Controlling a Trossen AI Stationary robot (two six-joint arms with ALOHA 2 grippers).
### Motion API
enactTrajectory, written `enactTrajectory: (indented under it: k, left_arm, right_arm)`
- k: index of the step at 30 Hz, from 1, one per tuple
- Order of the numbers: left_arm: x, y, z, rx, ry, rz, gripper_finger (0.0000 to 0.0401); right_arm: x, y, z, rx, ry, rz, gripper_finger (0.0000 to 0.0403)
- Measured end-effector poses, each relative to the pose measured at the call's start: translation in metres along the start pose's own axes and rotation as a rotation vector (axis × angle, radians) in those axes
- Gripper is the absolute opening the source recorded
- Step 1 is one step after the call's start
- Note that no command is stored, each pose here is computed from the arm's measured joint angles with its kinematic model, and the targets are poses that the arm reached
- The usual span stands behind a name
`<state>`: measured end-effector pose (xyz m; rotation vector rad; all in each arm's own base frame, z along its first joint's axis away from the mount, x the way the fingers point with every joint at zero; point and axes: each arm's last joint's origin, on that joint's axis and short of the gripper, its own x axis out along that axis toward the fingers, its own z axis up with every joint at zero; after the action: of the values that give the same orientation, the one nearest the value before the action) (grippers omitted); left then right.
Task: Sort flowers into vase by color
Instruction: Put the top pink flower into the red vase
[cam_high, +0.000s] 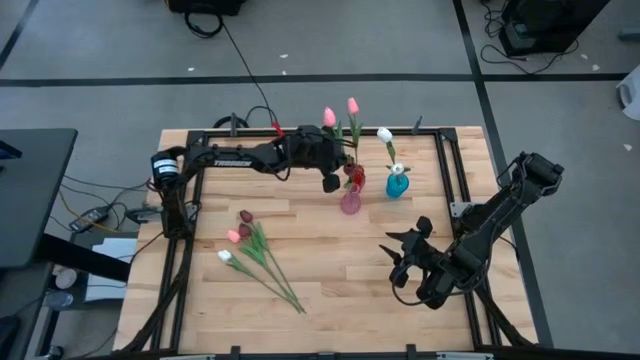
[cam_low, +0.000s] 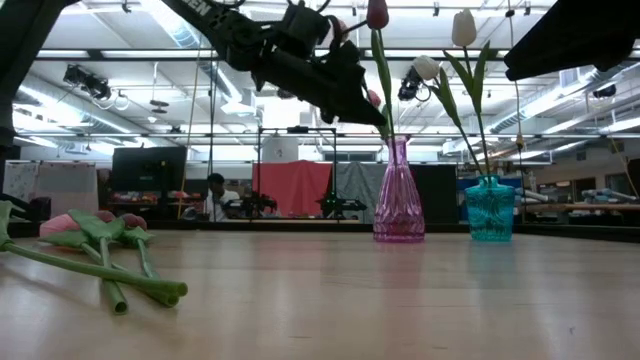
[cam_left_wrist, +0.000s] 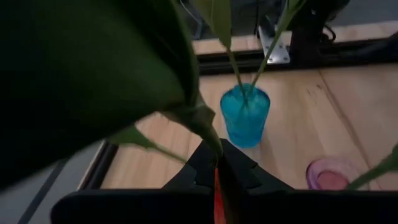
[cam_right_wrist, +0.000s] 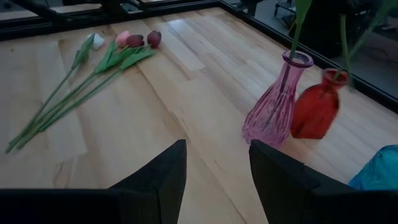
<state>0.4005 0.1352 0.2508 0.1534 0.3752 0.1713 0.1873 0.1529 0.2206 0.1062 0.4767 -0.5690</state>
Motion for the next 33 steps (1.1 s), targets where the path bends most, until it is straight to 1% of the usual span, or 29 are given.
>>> enactTrajectory:
  k: [7, 11, 16, 21, 30, 33]
  left_arm:
    - [-0.004, 0.003, 0.016, 0.004, -0.043, 0.013, 0.0009]
    - [-0.005, 0.004, 0.021, 0.013, -0.027, -0.017, 0.0009]
    - [-0.01, 0.008, 0.037, 0.034, 0.048, -0.088, 0.0009]
    - [-0.016, 0.012, 0.045, 0.065, 0.103, -0.108, 0.0009]
    - [-0.019, 0.018, 0.043, 0.061, 0.134, -0.114, 0.001]
    - [-0.021, 0.019, 0.045, 0.055, 0.115, -0.128, 0.001]
  right_arm:
    - [0.003, -0.001, 0.001, 0.006, 0.001, -0.011, 0.0185]
    - [0.003, -0.001, 0.001, 0.006, 0.002, -0.01, 0.0185]
    - [0.003, -0.001, 0.001, 0.008, 0.002, -0.009, 0.0185]
    - [0.003, -0.001, 0.002, 0.01, 0.001, -0.009, 0.0185]
    - [0.003, -0.001, 0.002, 0.013, -0.003, -0.008, 0.0185]
    - [0.003, -0.001, 0.002, 0.013, -0.003, -0.009, 0.0185]
